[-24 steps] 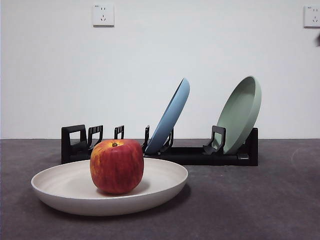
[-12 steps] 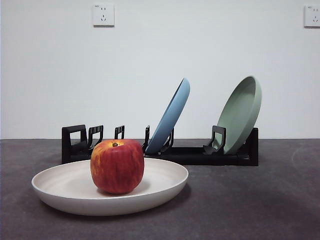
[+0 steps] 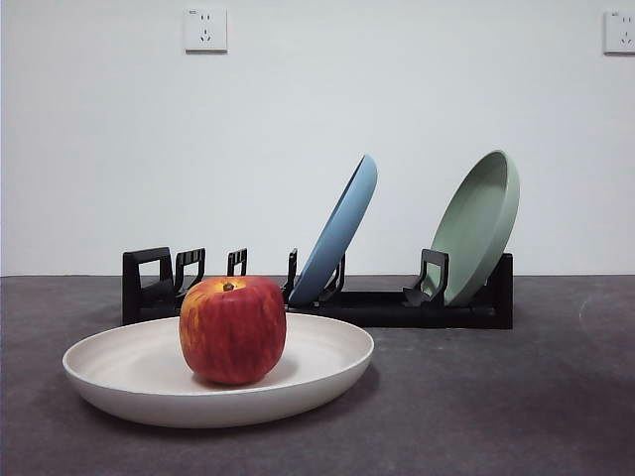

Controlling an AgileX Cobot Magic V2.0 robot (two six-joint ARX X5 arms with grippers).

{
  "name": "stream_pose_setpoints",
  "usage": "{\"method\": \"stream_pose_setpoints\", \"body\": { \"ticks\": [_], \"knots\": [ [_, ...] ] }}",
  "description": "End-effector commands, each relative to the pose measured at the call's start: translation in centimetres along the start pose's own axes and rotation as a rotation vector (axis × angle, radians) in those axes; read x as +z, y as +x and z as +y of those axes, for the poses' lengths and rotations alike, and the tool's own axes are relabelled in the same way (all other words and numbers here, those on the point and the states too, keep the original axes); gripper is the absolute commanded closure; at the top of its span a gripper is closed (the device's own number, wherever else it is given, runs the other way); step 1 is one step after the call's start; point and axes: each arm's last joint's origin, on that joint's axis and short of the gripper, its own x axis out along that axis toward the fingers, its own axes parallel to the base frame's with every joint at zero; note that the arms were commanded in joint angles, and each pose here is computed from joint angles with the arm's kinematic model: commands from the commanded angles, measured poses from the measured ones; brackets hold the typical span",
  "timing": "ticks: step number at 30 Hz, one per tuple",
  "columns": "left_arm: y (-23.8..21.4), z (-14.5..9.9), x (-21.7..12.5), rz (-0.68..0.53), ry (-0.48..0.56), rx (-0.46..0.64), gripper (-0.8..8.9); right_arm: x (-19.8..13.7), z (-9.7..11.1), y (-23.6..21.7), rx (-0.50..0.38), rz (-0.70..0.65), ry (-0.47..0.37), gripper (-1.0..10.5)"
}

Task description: Take the yellow plate from the plate rack,put the plate on the table,take the apple from the table,put the apple in the plate

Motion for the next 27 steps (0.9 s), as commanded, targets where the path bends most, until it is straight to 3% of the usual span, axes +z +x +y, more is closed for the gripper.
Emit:
{"method": "stream_pose_setpoints", "body": {
  "ticks": [1, 27],
  "knots": [
    [0.12, -0.01, -0.41, 0.009, -0.001, -0.002, 8.15, -0.44, 0.01, 0.09, 0.002, 0.015, 0.026, 9.5],
    [0.12, -0.01, -0.41, 0.009, -0.001, -0.002, 8.15, -0.39, 0.02, 0.08, 0.003, 0.011, 0.029, 9.5]
  ]
}}
